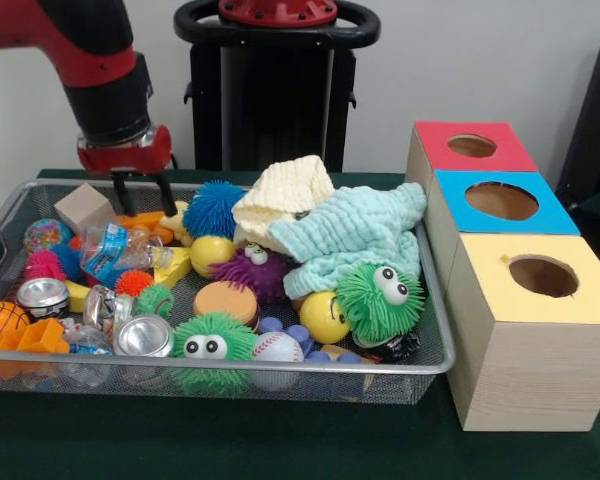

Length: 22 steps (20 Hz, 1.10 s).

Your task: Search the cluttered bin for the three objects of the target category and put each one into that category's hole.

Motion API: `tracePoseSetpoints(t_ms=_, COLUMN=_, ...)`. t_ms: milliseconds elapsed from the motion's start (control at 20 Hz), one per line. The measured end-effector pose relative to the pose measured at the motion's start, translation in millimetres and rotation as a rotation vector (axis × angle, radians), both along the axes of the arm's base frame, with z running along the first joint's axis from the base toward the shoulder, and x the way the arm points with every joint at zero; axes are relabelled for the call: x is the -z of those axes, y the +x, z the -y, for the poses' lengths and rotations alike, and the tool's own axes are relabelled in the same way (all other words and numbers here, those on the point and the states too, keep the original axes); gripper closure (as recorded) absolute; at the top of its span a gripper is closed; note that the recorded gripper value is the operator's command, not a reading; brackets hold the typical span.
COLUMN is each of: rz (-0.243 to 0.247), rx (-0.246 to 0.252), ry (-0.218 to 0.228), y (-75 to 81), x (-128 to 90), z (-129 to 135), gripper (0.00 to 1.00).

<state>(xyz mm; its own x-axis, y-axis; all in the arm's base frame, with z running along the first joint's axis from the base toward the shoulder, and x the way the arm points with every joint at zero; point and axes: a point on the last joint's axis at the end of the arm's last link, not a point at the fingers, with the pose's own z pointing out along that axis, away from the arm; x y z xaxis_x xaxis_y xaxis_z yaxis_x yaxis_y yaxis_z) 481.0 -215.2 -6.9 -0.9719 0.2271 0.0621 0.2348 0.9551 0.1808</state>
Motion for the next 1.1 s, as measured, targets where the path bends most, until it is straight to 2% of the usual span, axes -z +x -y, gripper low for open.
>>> tracePoseSetpoints(t_ms=200, rz=0.016, rx=0.005, ry=0.023, y=10.7, x=23, z=10, gripper=0.0)
tracePoseSetpoints(t_ms=300, rz=0.028, rx=-0.002, ry=0.038, y=21.2, x=36, z=15, gripper=0.0)
tracePoseSetpoints(t_ms=450, rz=0.041, rx=-0.016, ry=0.049, y=35.3, x=41, z=19, gripper=0.0)
tracePoseSetpoints(t_ms=500, rz=0.045, rx=-0.041, ry=0.061, y=48.5, x=42, z=21, gripper=0.0)
tracePoseSetpoints(t_ms=600, rz=0.039, rx=-0.064, ry=0.07, y=55.3, x=43, z=22, gripper=0.0)
tracePoseSetpoints(t_ms=750, rz=0.001, rx=-0.12, ry=0.096, y=66.5, x=45, z=25, gripper=0.0)
tracePoseSetpoints(t_ms=850, rz=-0.015, rx=-0.14, ry=0.105, y=70.5, x=46, z=26, gripper=0.0)
tracePoseSetpoints(t_ms=900, rz=-0.038, rx=-0.168, ry=0.12, y=77.6, x=47, z=27, gripper=0.0)
tracePoseSetpoints(t_ms=1100, rz=-0.084, rx=-0.207, ry=0.149, y=91.3, x=50, z=30, gripper=0.0)
